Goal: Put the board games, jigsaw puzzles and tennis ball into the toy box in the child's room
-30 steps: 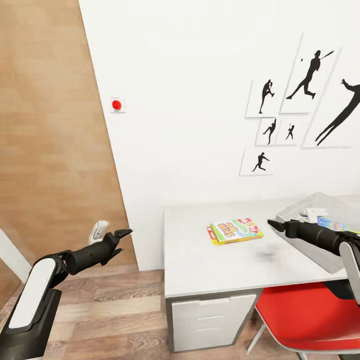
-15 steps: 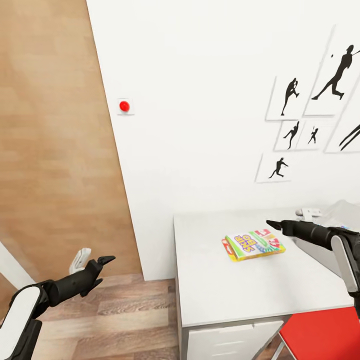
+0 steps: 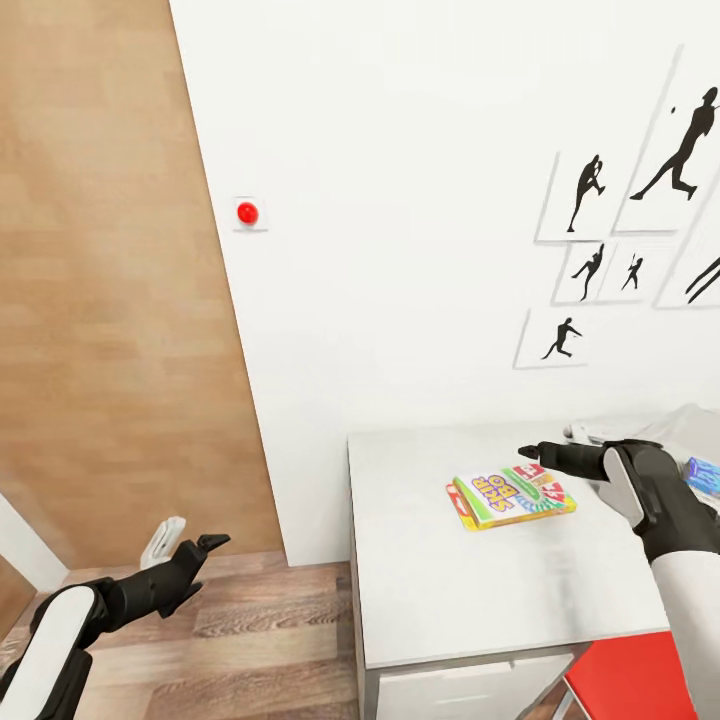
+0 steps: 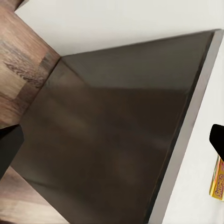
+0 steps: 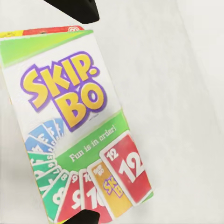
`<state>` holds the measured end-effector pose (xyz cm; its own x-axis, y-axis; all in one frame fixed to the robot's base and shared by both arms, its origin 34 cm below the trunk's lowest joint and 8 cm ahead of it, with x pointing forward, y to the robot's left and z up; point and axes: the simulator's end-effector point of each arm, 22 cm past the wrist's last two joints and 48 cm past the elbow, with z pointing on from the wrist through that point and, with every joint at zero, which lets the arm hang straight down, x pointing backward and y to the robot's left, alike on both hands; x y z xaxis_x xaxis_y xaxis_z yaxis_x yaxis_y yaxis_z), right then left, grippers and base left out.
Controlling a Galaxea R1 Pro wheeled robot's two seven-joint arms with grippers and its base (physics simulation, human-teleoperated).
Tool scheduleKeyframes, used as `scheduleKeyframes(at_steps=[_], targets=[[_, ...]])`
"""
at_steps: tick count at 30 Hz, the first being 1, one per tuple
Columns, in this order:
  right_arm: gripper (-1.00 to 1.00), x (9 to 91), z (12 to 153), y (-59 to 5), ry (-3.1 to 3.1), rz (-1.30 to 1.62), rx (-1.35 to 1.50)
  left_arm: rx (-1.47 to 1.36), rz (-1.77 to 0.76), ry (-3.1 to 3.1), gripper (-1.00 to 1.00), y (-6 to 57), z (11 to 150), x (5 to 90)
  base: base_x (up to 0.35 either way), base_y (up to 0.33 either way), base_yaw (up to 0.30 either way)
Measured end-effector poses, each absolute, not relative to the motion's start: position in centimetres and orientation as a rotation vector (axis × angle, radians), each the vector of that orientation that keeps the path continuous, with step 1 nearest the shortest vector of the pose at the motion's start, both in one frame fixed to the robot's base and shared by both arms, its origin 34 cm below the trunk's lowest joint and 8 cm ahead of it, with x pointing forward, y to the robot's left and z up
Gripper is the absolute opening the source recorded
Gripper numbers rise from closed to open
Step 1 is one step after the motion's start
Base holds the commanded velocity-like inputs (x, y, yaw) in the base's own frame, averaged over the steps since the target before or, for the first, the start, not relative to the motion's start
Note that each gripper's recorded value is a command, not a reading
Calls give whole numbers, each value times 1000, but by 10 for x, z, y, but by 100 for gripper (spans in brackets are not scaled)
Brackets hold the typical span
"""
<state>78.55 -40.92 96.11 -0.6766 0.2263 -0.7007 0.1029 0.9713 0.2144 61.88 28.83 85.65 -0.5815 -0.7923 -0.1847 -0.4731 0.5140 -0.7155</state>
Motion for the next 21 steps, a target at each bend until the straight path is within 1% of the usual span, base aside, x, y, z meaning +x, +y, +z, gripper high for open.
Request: scheduleKeyframes(at_steps=[9,21], targets=[[100,799,920,-426,2360,135,361,-1037,-847,2264,100,289,854,618,2,0,0],[100,804,890,-422,2351,93,441,-1041,-855,2266,100,288,853,617,0,0,0]])
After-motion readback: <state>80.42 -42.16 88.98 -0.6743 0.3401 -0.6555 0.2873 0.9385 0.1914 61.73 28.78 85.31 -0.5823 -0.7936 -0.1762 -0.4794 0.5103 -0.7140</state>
